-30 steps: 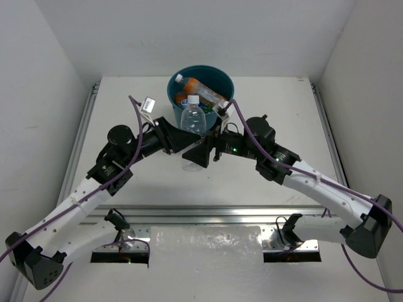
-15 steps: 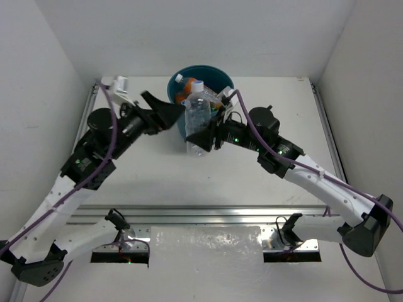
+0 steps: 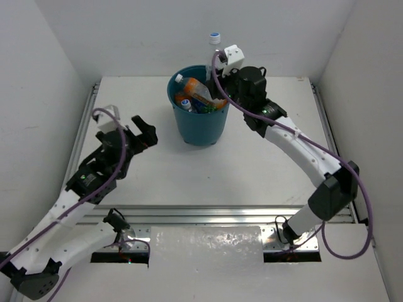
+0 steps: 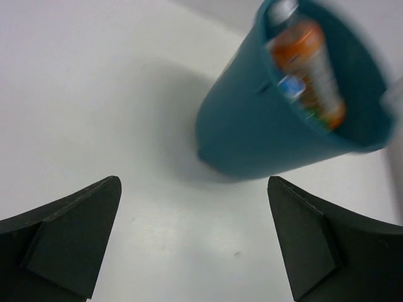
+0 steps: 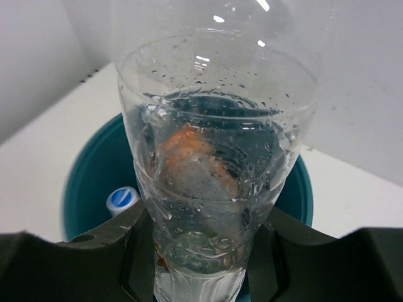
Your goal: Put the plastic bottles in the bin
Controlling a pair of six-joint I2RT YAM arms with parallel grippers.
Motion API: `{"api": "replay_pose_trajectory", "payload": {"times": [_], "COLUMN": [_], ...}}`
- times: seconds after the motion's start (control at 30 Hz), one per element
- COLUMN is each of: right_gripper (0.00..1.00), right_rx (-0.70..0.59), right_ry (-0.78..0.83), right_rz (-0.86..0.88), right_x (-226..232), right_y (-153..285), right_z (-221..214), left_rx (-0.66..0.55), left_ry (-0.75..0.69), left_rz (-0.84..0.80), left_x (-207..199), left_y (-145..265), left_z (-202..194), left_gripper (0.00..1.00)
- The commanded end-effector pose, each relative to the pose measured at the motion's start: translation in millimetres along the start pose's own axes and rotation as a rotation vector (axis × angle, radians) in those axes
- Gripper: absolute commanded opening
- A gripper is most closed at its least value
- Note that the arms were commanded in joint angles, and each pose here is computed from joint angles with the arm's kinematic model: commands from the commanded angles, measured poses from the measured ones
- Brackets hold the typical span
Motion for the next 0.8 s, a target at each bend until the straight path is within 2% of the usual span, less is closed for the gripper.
{"api": "replay_pose_trajectory", "payload": {"times": [0.0,0.07,0.13,0.17,0.2,0.3,0.47,0.57,0.7,0.77], "right_gripper": [0.07,0.13,0.57,0.73,0.85,0.99,0.99,0.99,0.99,0.99], "right_rx": [-0.059,-0.022,0.018,0.025,0.027,0.019,-0.033,-0.052,-0.038,-0.008], "right_ry": [0.123,0.127,0.148,0.147,0.146,0.111,0.088,0.072,0.043,0.042], "right_rz": [-0.066,-0.079,-0.093,-0.098,-0.097,-0.101,-0.089,-0.089,-0.113,-0.172], "right_x": [-10.2,-12.0,-14.8,-16.1,-15.4,-14.8,-10.7,-10.0,-14.0,-22.7], "right_y": [-23.6,-38.4,-43.5,-43.2,-41.9,-33.4,-0.1,24.1,93.9,122.4], "right_z": [19.0,9.8,3.0,1.7,1.4,2.6,27.7,34.8,42.0,36.2], "left_rx": [0.016,0.029,0.024,0.022,0.019,0.017,0.062,0.063,0.042,-0.002], "left_ry": [-0.072,-0.082,-0.098,-0.102,-0.106,-0.111,-0.18,-0.156,-0.091,-0.104], "left_rz": [0.016,-0.003,-0.015,-0.013,-0.004,0.011,0.099,0.164,0.252,0.298], "left_x": [1.6,-1.2,-2.6,-2.0,-0.8,0.5,1.2,5.9,30.8,38.9], "left_y": [-16.2,-17.5,-17.0,-16.3,-15.7,-15.5,-26.4,-33.8,-40.7,-37.7], "left_z": [-20.0,-22.5,-19.9,-18.8,-17.3,-15.0,-11.9,1.2,30.2,40.8], "left_gripper": [1.0,1.0,1.0,1.0,1.0,1.0,1.0,1.0,1.0,1.0]}}
Point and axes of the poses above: each gripper's point midway between its finger pads, its own y axis back along the fingers, its own x axis along the line the jaws close on, z = x × y, the point moved 6 cm from there along y, back along the fingers, and after that the axes turned 11 degrees about -y, right-handed, at the moved point
